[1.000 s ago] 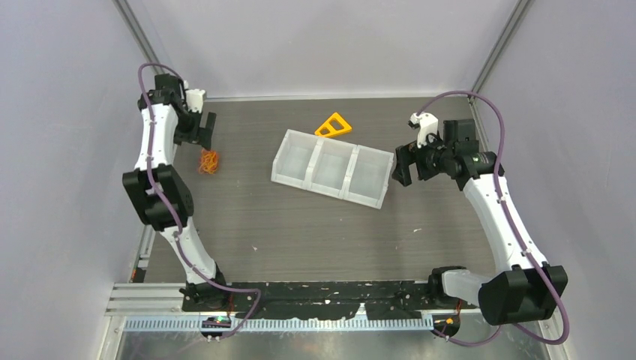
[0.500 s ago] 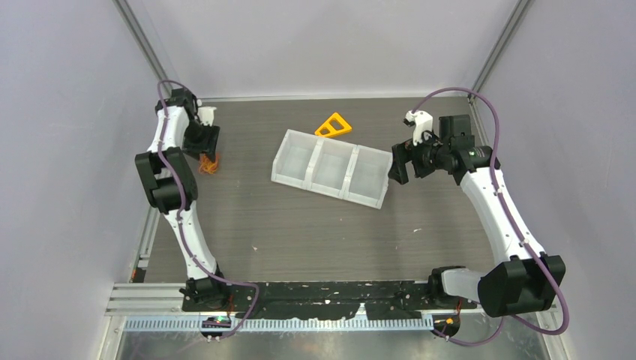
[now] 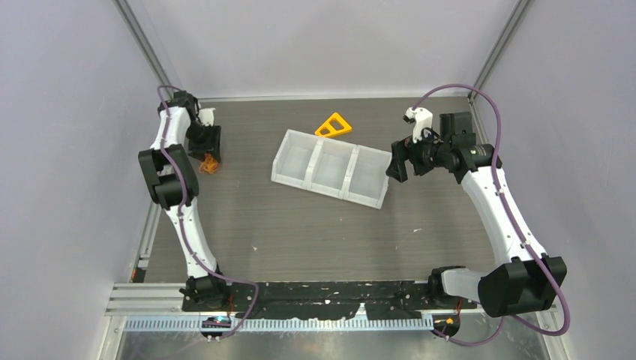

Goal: Untangle the cables

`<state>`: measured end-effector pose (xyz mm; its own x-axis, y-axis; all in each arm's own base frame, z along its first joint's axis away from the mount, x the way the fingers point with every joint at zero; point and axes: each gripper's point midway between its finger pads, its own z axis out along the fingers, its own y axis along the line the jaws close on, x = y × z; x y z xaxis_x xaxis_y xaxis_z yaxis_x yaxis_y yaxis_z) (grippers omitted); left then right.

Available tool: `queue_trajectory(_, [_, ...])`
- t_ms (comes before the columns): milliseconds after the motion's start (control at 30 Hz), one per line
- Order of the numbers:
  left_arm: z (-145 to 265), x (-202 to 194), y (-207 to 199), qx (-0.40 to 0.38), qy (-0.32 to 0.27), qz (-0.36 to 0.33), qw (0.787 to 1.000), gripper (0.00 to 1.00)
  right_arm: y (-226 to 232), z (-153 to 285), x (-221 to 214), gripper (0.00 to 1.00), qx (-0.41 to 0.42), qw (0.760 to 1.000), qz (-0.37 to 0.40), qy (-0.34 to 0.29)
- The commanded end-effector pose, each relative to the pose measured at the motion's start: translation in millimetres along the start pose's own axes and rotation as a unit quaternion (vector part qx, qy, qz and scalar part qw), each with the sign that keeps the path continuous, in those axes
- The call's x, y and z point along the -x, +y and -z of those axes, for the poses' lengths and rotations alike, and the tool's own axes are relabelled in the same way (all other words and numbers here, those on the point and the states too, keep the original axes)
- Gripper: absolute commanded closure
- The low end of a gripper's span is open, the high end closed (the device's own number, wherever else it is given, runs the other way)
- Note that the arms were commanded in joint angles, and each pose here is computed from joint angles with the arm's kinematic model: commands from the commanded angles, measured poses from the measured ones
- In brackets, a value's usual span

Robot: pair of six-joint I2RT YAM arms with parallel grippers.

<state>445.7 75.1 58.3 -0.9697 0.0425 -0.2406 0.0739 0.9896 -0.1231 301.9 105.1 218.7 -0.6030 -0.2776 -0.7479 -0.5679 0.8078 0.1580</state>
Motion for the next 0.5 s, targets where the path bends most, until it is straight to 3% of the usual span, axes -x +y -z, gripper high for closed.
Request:
queue_trajectory(0, [11.0, 5.7, -3.0, -0.007, -0.012, 0.032, 0.999, 0.52, 2.3, 8.4, 22.6, 0.05, -0.001, 0.999, 0.022, -0.028])
queue_trajectory(233, [10.3, -6.6, -2.4, 0.005, 0.012, 0.063, 0.998, 0.89, -0.4, 8.0, 27.3, 0.05, -0.005, 0.999, 0.022, -0.029])
queue_trajectory(267, [10.7, -8.5, -2.6, 0.006, 0.017, 0.07, 0.997, 0.98, -0.4, 8.1, 27.4, 0.05, -0.005, 0.999, 0.021, -0.03])
queue_trajectory(367, [16.1, -15.7, -14.1, -0.022, 0.024, 0.061, 0.998, 1.0, 0.5, 8.7, 28.2, 0.05, -0.004, 0.999, 0.02, -0.031])
queue_trajectory(467, [42.5, -16.2, -39.4, -0.07, -0.03, 0.036, 0.996, 1.0, 6.0, 9.8, 31.0, 0.05, 0.009, 0.999, 0.015, -0.036])
